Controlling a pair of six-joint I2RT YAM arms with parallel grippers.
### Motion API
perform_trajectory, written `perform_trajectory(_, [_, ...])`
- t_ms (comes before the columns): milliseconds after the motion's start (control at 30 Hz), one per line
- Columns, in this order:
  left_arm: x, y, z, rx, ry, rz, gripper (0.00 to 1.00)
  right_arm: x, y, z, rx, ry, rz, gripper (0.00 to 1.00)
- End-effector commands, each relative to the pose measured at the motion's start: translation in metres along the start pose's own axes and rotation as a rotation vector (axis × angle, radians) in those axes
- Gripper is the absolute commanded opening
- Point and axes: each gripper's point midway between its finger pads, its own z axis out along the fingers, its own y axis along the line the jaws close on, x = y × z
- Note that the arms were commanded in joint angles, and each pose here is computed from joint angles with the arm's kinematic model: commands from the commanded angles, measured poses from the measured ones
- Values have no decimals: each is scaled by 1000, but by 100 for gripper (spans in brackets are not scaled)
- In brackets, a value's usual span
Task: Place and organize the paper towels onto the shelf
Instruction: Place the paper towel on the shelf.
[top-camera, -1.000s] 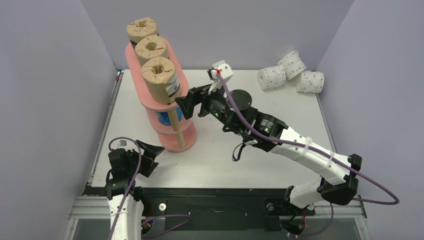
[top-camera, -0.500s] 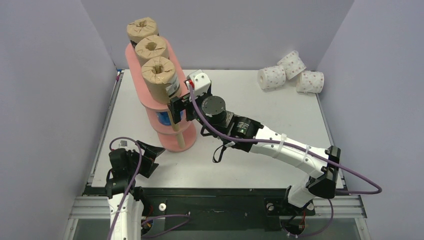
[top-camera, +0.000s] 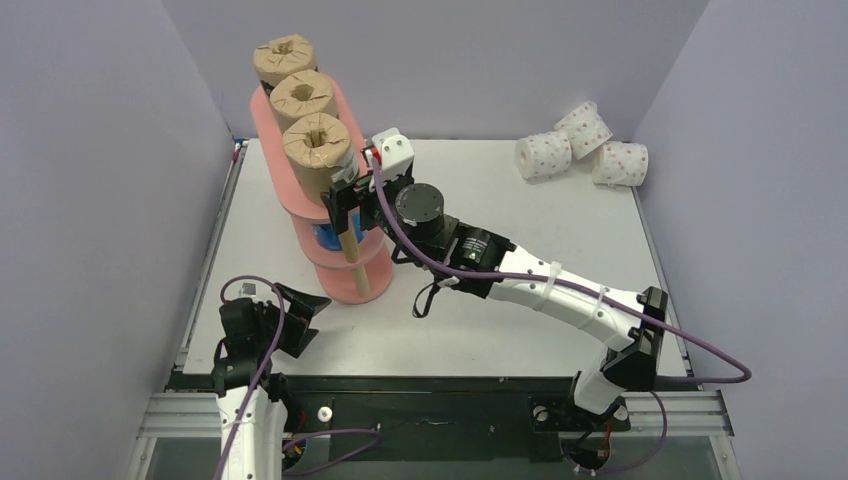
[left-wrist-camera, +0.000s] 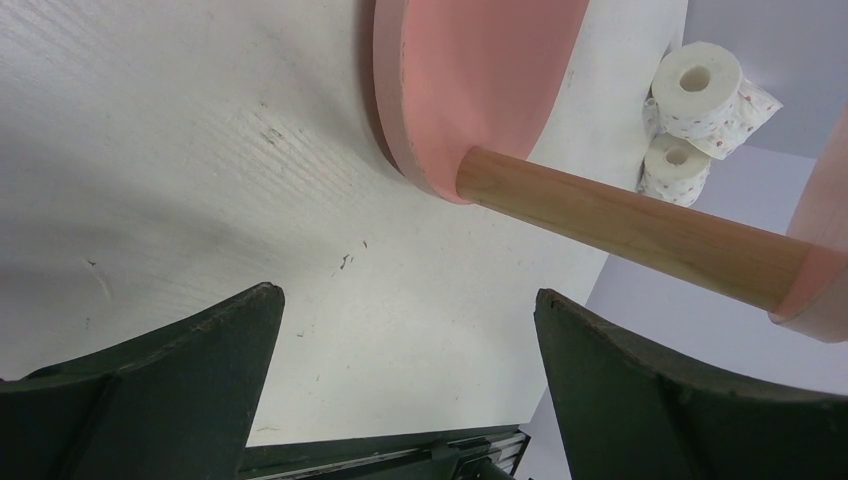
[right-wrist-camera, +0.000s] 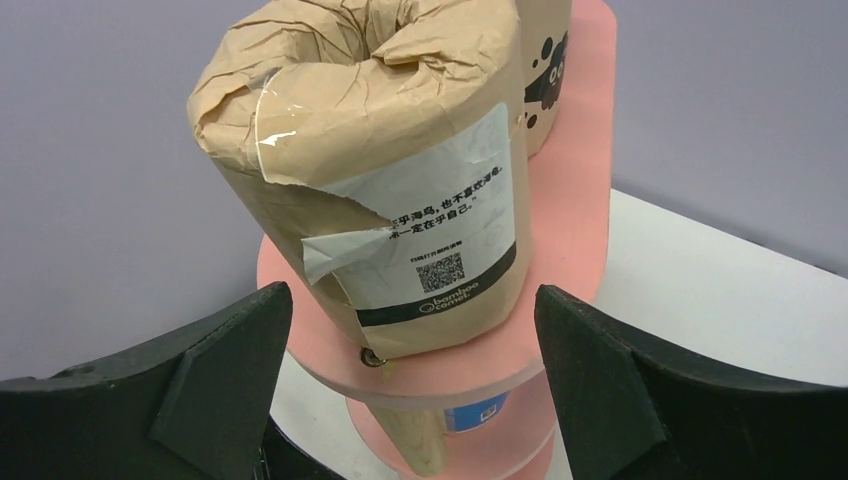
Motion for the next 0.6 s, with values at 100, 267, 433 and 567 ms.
perform_trajectory(100, [-4,-6,0,26,-19,34,97,-14,4,11,18,-45,31,87])
perform_trajectory(267, [-3,-5,0,26,-15,34,97,-11,-1,18,40,-42,37,86])
perform_trajectory(433, [-3,-4,0,25,-15,32,97,-10,-6,24,48,-42,54,85])
perform_trajectory(567, [-2,-3,1,23,-14,31,97,-9,-8,29,50,-43,62,84])
